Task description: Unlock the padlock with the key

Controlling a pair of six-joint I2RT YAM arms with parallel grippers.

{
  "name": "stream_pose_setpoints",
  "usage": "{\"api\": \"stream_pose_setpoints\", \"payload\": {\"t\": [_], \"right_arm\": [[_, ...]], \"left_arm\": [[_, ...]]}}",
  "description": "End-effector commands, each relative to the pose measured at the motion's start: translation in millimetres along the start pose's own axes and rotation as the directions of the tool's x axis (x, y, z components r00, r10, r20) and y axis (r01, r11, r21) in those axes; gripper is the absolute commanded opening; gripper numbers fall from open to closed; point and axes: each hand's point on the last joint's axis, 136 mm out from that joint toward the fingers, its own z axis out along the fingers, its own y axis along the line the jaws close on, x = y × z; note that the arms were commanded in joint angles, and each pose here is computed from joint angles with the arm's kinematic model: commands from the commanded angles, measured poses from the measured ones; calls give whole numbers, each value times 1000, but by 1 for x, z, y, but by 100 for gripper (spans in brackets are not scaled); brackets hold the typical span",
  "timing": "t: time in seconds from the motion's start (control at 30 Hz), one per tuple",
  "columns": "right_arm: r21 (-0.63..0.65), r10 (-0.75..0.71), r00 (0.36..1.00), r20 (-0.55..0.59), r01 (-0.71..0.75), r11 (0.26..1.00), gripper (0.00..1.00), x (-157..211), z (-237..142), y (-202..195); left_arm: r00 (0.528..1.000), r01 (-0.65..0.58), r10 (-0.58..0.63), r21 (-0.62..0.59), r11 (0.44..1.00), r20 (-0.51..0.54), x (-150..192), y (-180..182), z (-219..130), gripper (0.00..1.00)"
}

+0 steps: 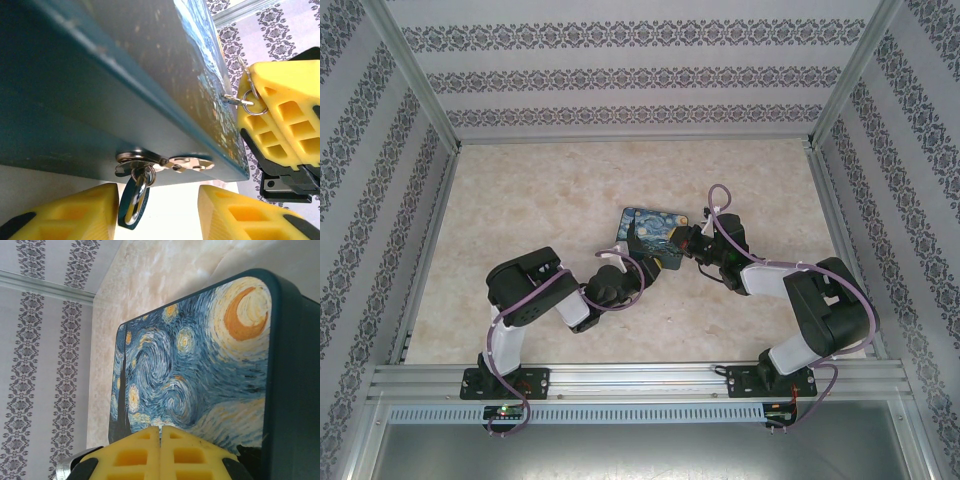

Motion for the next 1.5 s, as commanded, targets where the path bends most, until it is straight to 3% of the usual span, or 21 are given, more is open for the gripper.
{"api": "stream_pose_setpoints", "payload": {"t": [0.0, 0.73, 1.03, 1.17, 1.47], "right_arm": [[65, 34, 999, -42, -32, 997, 0, 15, 5, -20], [64, 37, 998, -44, -34, 997, 0, 15, 5, -21], [56, 38, 998, -48, -35, 998, 0, 15, 4, -19], [32, 31, 998, -45, -30, 999, 0, 14, 0, -10], [-70, -14, 999, -39, 11, 998, 0, 23, -41, 31]], "left_arm": [[1000, 3, -3, -6, 1000, 11, 3, 4, 4, 43], [997, -82, 78, -160, 984, -29, 9, 34, 4, 25], [995, -90, 83, -193, 977, -46, 11, 40, 5, 11], [997, -68, 57, -202, 977, -61, 12, 41, 3, 0], [994, -12, -17, -261, 965, -106, 7, 37, -10, 0]]}}
